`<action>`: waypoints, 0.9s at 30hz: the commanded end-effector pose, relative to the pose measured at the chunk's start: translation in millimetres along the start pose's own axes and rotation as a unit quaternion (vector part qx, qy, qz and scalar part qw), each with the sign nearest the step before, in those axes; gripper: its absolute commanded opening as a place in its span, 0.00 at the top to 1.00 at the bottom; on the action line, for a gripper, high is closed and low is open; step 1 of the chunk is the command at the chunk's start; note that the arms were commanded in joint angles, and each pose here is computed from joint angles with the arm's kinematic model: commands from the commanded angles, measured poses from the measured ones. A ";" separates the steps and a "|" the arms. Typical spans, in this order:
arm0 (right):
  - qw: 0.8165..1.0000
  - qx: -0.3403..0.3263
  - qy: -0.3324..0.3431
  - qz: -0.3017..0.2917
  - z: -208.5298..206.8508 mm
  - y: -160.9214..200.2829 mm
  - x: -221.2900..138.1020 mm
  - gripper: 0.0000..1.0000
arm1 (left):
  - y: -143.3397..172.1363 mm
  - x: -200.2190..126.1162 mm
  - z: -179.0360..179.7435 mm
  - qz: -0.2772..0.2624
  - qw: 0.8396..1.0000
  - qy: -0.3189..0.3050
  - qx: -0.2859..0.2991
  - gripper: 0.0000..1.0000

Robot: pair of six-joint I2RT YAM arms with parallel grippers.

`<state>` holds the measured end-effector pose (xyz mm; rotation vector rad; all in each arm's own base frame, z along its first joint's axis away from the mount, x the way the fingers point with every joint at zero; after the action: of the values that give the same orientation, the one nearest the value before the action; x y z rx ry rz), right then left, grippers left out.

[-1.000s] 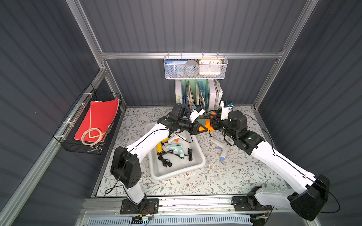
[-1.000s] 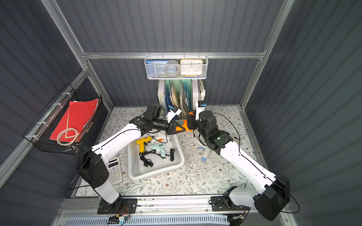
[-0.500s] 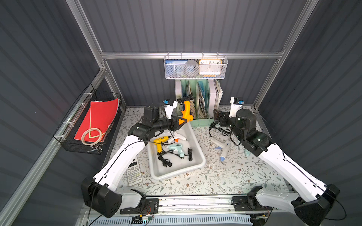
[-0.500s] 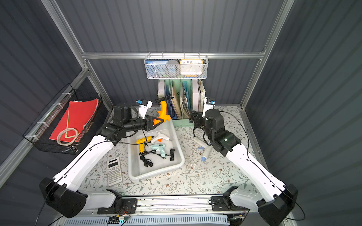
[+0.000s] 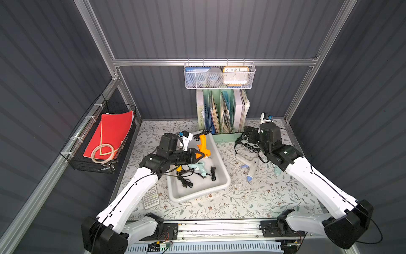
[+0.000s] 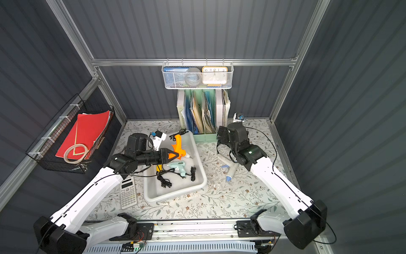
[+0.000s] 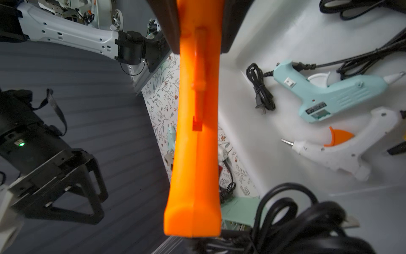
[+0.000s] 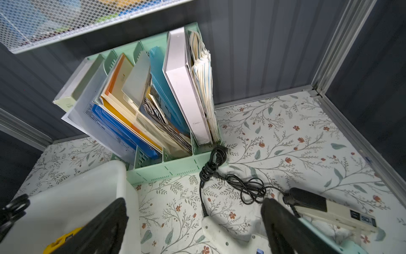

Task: Put the hot melt glue gun into the storage box
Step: Place the hot melt adhesive gun in the storage box.

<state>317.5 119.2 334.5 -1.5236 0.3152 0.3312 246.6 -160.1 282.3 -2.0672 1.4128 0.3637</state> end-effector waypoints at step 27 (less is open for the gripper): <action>0.966 0.032 0.141 0.215 -76.9 88.8 13.1 0.01 | 49.4 86.1 94.3 0.256 0.951 -0.080 -0.151 0.89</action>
<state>303.4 50.3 266.3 -1.4463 0.7805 0.3890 248.3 -177.8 148.4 -1.8508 1.8265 0.9725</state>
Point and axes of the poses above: each gripper's point midway between its finger pads, its own x axis out along the fingers, its own z axis along the line the jaws close on, y = z × x, the point moved 7 cm from there along -x, back along the fingers, and after that the axes turned 12 degrees about -x, right-handed, at the moved point
